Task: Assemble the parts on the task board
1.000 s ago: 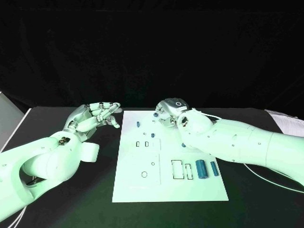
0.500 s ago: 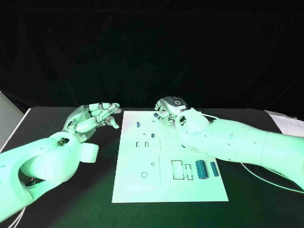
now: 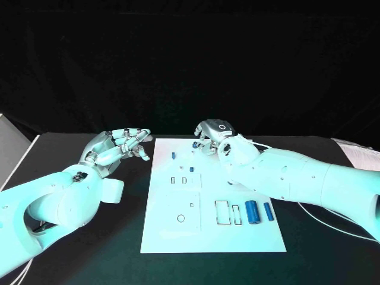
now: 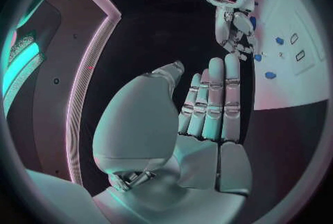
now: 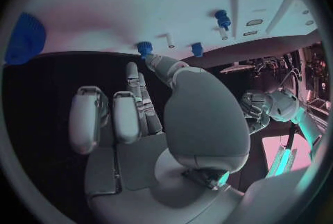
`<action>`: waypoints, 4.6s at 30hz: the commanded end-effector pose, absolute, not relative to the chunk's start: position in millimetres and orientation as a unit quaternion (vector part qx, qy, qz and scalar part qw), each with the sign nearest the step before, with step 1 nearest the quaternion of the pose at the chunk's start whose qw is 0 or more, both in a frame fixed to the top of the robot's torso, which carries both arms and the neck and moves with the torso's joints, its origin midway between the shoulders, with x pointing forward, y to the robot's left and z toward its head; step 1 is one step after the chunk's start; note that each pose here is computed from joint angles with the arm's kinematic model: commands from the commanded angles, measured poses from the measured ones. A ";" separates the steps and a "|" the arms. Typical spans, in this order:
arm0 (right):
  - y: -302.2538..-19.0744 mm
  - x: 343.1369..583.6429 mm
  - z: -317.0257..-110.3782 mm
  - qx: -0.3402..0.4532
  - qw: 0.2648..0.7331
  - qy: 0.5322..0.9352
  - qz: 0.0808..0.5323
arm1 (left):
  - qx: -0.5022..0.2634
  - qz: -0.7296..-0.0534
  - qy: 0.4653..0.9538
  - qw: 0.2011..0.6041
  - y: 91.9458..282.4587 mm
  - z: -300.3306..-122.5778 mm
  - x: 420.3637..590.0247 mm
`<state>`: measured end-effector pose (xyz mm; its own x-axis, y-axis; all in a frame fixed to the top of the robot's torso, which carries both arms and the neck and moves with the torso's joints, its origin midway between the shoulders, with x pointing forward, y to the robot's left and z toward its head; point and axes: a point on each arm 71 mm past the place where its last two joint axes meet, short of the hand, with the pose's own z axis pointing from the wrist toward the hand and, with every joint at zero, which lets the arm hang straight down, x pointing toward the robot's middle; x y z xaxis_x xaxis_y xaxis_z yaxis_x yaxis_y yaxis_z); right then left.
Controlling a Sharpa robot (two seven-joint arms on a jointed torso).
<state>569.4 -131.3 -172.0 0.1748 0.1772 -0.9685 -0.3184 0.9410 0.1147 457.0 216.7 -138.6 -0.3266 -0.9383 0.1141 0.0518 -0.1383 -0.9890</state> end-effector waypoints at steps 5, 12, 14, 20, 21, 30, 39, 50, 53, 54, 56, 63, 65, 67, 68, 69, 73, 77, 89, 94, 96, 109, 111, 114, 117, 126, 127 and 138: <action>-132.2 570.8 -171.4 -0.046 0.769 0.617 0.159 | -0.417 -0.632 0.524 0.390 213.8 -137.2 456.1; -134.8 566.2 -169.6 -0.043 0.773 0.610 0.168 | -0.417 -0.631 0.525 0.390 214.5 -137.3 456.2; -139.3 563.2 -168.6 -0.042 0.774 0.608 0.172 | -0.417 -0.631 0.525 0.390 214.8 -137.3 456.1; -167.3 553.6 -163.5 -0.009 0.773 0.605 0.190 | -0.418 -0.631 0.525 0.390 215.7 -137.3 456.1; -174.3 552.4 -162.1 0.003 0.770 0.608 0.194 | -0.418 -0.631 0.524 0.390 215.9 -137.4 456.3; -240.1 553.7 -160.3 0.093 0.692 0.681 0.221 | -0.422 -0.629 0.523 0.391 217.4 -139.8 459.5; -273.5 559.6 -163.2 0.077 0.676 0.710 0.183 | -0.423 -0.629 0.523 0.390 217.0 -141.4 461.1; -274.2 563.8 -165.5 0.051 0.674 0.722 0.149 | -0.422 -0.631 0.525 0.386 216.3 -142.3 461.6; -271.8 565.4 -165.6 0.049 0.676 0.721 0.147 | -0.422 -0.631 0.525 0.385 216.2 -142.4 461.6; -270.7 565.9 -165.6 0.049 0.676 0.720 0.146 | -0.422 -0.631 0.525 0.385 216.1 -142.4 461.5; -267.6 567.3 -165.6 0.048 0.677 0.719 0.147 | -0.422 -0.631 0.525 0.384 215.6 -142.4 461.5; -261.0 570.7 -167.2 0.047 0.676 0.720 0.146 | -0.421 -0.632 0.526 0.383 215.1 -142.6 461.7; -260.1 571.5 -167.8 0.047 0.676 0.721 0.145 | -0.421 -0.631 0.526 0.384 215.4 -142.6 461.7; -259.3 572.5 -168.5 0.047 0.676 0.721 0.144 | -0.421 -0.631 0.526 0.384 215.4 -142.6 461.7; -259.0 572.7 -168.9 0.047 0.675 0.722 0.144 | -0.422 -0.631 0.526 0.384 215.3 -142.6 461.7; -258.8 572.9 -169.1 0.047 0.675 0.722 0.143 | -0.422 -0.631 0.526 0.384 215.2 -142.6 461.6; -257.9 573.3 -169.9 0.046 0.673 0.724 0.142 | -0.421 -0.630 0.527 0.384 214.9 -142.7 461.6; -257.9 573.3 -170.9 0.045 0.670 0.727 0.140 | -0.421 -0.630 0.527 0.384 215.1 -142.8 461.6; -257.3 573.4 -175.7 0.042 0.661 0.737 0.134 | -0.421 -0.629 0.528 0.384 215.3 -142.9 461.7; -258.7 573.8 -176.5 0.044 0.661 0.738 0.131 | -0.422 -0.629 0.528 0.384 215.6 -143.1 461.9; -258.9 574.0 -176.6 0.044 0.660 0.738 0.130 | -0.422 -0.629 0.528 0.384 215.7 -143.1 461.9; -253.3 571.9 -173.8 0.038 0.672 0.725 0.143 | -0.423 -0.627 0.530 0.384 216.3 -143.6 462.2; -249.8 570.1 -171.5 0.031 0.682 0.716 0.150 | -0.423 -0.627 0.530 0.384 216.4 -143.6 462.2; -242.3 565.7 -167.1 0.015 0.699 0.697 0.161 | -0.423 -0.627 0.530 0.384 216.7 -143.7 462.2; -231.5 559.9 -160.8 -0.004 0.720 0.672 0.174 | -0.423 -0.627 0.530 0.384 217.3 -143.5 461.9; -186.1 541.9 -147.7 -0.053 0.755 0.618 0.212 | -0.423 -0.626 0.531 0.384 217.9 -143.5 461.7; -179.0 539.9 -146.9 -0.059 0.757 0.614 0.216 | -0.423 -0.626 0.531 0.384 218.1 -143.4 461.6; -128.6 532.2 -153.2 -0.094 0.751 0.612 0.230 | -0.423 -0.626 0.531 0.384 218.3 -143.2 461.0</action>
<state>532.4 -129.2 -153.8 0.1049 0.2632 -0.9590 -0.4630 0.8664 0.1871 462.0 221.1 -144.4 -0.3274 -0.9377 0.1167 0.0287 -0.1333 -0.9907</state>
